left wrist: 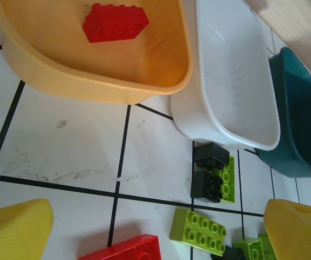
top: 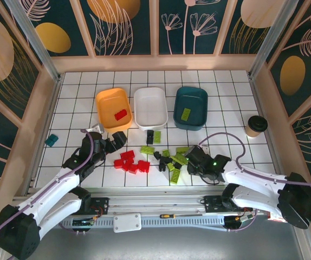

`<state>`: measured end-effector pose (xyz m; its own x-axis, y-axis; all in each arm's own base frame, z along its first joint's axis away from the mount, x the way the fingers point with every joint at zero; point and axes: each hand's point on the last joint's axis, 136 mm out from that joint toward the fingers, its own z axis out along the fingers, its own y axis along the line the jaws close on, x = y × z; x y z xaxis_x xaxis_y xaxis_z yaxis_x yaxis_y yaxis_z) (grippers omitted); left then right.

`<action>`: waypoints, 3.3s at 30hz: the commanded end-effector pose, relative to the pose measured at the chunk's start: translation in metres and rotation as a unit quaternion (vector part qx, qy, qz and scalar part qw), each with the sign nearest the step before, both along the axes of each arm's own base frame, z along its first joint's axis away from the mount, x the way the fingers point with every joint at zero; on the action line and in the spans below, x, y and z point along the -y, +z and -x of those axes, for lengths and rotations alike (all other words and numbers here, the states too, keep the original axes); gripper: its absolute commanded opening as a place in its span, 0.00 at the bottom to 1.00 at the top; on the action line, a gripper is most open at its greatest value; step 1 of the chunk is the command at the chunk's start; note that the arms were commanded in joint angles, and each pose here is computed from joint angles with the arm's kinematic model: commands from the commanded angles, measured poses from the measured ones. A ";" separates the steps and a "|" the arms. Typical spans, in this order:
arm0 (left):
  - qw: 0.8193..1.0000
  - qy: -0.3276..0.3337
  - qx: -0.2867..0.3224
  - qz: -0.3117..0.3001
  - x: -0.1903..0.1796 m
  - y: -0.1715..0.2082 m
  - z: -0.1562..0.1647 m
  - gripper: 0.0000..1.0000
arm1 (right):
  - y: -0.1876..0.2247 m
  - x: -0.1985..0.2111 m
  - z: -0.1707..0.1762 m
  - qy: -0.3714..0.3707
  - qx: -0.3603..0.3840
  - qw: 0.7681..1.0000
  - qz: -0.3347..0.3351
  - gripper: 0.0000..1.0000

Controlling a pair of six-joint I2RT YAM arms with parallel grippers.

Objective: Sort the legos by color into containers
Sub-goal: Pick up the lego from the bottom-center of the table, then place the lego in the container, then pick up the lego from the middle-left of the table.

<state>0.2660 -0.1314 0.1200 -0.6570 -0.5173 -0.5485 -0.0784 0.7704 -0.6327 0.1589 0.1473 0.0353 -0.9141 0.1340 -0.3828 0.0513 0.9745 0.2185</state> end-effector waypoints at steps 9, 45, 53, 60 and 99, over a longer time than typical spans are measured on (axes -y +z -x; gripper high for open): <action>1.000 -0.010 0.004 -0.002 0.002 0.004 0.002 0.99 | 0.144 -0.101 -0.107 0.100 0.184 0.971 -0.117 0.07; 0.988 0.020 -0.127 -0.082 -0.028 -0.053 0.050 0.80 | 0.095 -0.175 -0.258 0.094 0.189 0.970 -0.122 0.59; 0.987 -0.030 -0.133 -0.082 0.000 -0.062 0.057 0.80 | 0.087 -0.152 -0.225 0.087 0.177 0.972 -0.131 0.59; 0.979 -0.037 -0.159 -0.123 -0.003 -0.078 0.064 0.72 | 0.086 -0.138 -0.215 0.078 0.179 0.973 -0.122 0.59; 0.971 0.094 0.025 -0.220 -0.015 0.068 -0.108 0.38 | 0.105 -0.078 -0.172 0.033 0.208 0.971 -0.111 0.59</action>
<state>0.3404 -0.1303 0.1790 -0.5927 -0.3837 -0.7081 -0.1999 0.9218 -0.3321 0.3358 0.2389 0.1387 -0.7067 0.1731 -0.6860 -0.1873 0.8892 0.4174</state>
